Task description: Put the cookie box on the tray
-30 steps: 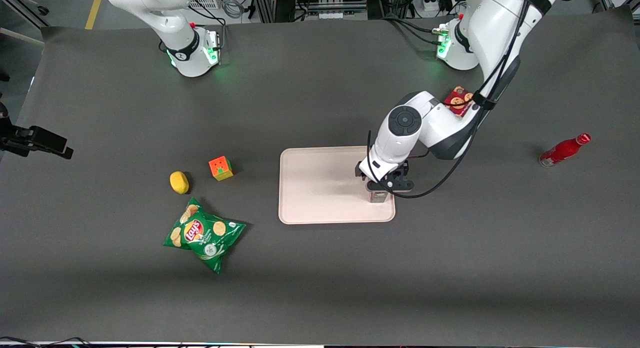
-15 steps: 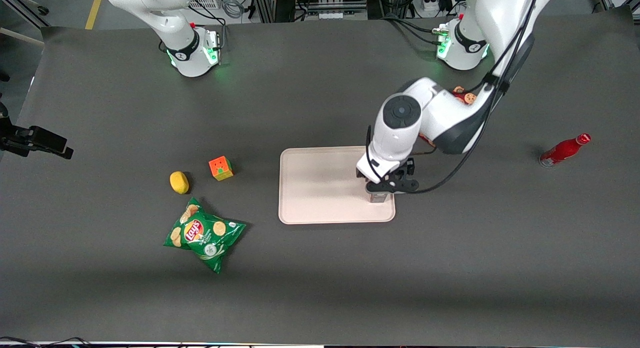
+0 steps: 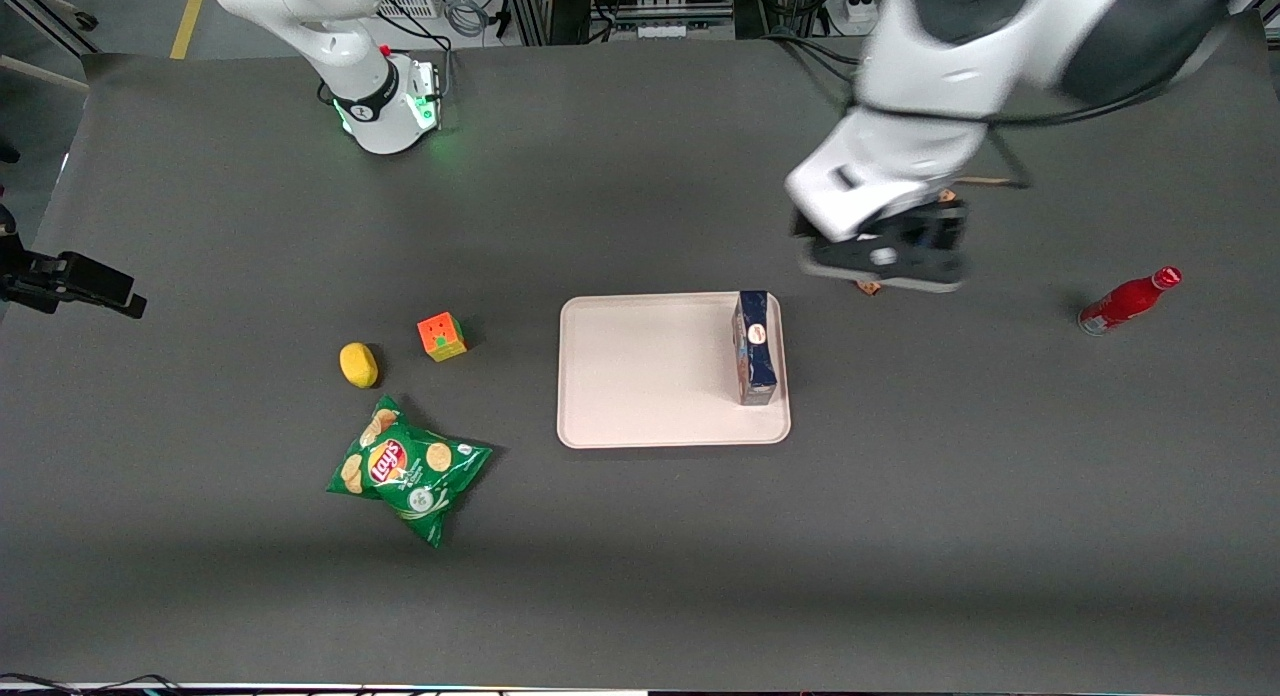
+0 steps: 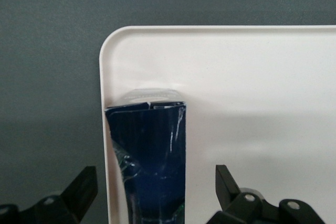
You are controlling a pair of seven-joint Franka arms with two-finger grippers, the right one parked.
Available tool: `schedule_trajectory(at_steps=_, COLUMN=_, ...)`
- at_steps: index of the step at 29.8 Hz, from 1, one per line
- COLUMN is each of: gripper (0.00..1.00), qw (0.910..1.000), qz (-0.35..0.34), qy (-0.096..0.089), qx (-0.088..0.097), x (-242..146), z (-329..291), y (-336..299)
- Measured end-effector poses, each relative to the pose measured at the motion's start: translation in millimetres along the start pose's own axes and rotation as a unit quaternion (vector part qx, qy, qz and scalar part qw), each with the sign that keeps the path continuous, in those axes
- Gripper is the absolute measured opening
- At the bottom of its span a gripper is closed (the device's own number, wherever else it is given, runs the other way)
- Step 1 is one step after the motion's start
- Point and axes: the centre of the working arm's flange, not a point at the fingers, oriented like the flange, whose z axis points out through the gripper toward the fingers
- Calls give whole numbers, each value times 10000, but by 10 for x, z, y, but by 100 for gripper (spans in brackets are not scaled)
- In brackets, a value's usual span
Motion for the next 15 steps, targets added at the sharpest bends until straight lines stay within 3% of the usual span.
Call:
schedule_trajectory(at_steps=7, gripper=100, qw=9993, qz=-247, qy=-92, qx=-246, x=-203, z=13, y=-1028)
schedule_trajectory(at_steps=11, gripper=100, qw=9985, qz=-391, qy=-201, qx=-325, x=-205, z=195, y=-1191)
schedule_trajectory(at_steps=15, gripper=100, qw=9986, qz=-422, qy=-125, qx=-298, x=-222, z=397, y=-1198)
